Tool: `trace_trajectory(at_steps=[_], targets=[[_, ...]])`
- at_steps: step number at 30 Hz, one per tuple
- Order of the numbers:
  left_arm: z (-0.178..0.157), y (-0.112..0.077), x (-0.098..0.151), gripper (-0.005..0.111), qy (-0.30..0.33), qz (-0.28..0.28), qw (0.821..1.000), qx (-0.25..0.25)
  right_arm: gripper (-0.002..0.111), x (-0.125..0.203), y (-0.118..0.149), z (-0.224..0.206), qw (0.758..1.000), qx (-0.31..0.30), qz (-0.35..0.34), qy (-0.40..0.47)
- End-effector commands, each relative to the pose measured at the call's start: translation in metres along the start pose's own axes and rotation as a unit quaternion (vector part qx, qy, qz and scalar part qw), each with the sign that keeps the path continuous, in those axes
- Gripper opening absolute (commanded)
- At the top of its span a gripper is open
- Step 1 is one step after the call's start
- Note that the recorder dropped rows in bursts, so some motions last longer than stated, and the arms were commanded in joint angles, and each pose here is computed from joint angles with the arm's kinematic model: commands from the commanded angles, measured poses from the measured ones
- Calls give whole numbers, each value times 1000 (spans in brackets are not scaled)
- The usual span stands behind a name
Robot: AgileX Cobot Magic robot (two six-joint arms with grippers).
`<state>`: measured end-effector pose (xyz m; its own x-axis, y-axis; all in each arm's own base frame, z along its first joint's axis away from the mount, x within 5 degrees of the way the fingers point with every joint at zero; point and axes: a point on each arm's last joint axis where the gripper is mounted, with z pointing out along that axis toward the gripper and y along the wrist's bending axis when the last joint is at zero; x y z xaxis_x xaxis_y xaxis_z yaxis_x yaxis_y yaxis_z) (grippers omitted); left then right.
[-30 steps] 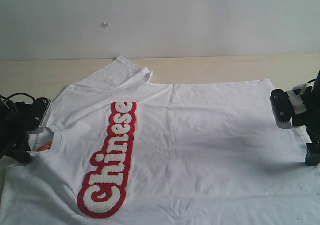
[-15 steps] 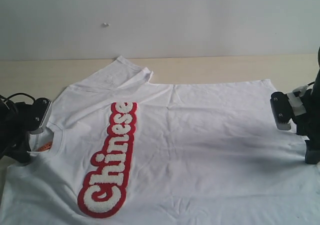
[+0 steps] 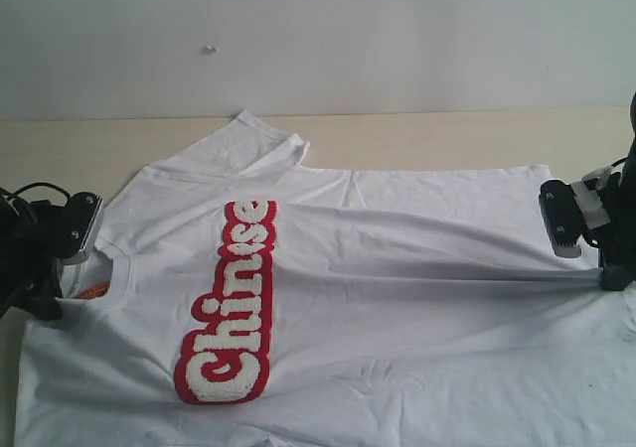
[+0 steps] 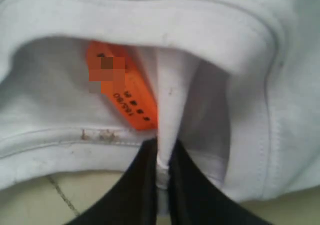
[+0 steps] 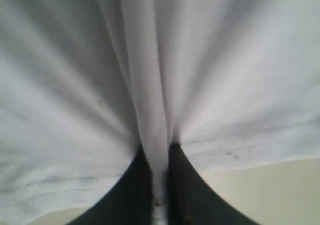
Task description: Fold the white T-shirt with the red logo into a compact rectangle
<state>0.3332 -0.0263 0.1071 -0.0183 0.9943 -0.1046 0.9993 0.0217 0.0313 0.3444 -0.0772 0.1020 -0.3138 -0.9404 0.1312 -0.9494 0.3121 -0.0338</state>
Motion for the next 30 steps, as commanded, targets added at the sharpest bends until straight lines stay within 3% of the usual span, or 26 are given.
trace_trajectory(at_steps=[1, 16, 22, 27, 30], targets=[[19, 1, 4, 0, 8, -3, 1000, -6, 0, -1, 4, 27, 1000, -15, 17, 2], [10, 1, 1, 0, 0, -7, 1000, -14, 0, -3, -1, 0, 998, 27, 43, -32], [-27, 1, -2, 0, -2, -44, 997, -59, 0, -10, -1, -34, 992, 63, 44, -100], [-66, -7, 1, 0, 25, -64, 994, -90, 0, -12, -2, -89, 979, 94, 76, -161], [-89, -10, 4, 0, 45, -111, 984, -130, 0, -8, 5, -118, 976, 115, 76, -169]])
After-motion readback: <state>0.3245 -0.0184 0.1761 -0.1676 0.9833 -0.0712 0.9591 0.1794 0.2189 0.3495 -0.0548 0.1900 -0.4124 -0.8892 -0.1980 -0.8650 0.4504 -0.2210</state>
